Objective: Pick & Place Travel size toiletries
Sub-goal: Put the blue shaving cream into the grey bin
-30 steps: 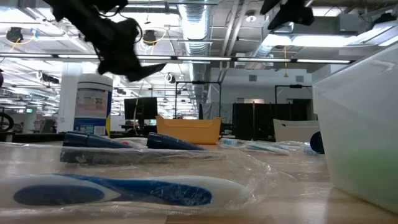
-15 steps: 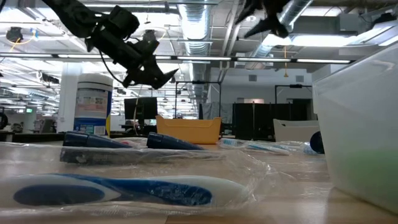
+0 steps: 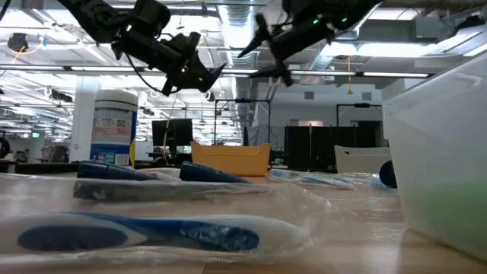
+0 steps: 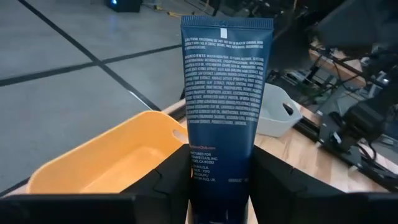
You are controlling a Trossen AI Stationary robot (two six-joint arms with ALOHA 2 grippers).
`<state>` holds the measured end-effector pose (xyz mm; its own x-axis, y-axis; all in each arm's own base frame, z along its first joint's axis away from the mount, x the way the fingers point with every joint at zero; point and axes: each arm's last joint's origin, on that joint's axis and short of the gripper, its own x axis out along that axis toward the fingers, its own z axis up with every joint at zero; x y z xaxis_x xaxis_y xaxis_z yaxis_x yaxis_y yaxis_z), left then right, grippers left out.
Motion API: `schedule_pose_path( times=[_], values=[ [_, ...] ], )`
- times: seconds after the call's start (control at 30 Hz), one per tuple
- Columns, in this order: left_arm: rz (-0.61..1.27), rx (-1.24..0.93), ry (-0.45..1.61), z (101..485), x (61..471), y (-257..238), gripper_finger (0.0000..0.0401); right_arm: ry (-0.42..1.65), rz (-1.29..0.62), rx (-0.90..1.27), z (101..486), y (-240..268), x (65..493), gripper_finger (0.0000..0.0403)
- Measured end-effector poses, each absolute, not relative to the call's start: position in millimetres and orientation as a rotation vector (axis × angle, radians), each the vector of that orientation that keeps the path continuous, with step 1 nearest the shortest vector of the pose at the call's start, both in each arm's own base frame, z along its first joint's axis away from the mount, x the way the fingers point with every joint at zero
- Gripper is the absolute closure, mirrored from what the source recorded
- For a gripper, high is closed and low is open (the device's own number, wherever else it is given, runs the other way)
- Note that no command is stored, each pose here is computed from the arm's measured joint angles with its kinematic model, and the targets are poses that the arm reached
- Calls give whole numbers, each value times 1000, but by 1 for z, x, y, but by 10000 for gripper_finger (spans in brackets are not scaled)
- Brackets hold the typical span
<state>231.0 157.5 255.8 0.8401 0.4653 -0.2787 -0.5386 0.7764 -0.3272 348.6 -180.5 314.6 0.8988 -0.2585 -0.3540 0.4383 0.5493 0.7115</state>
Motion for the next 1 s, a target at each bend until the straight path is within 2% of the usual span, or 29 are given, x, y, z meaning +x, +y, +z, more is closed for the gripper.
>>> schedule_pose_path(
  times=[0.3,0.8,0.9,1.0],
  values=[
    [657,-387,168,257,230,160,274,197,-315,774,325,-192,397,154],
    [647,-388,138,260,237,151,274,227,-351,756,319,-211,406,155],
    [651,-385,134,260,237,151,274,224,-358,758,319,-214,405,167],
    [655,-384,130,261,237,151,274,234,-347,762,318,-214,404,202]
  ],
)
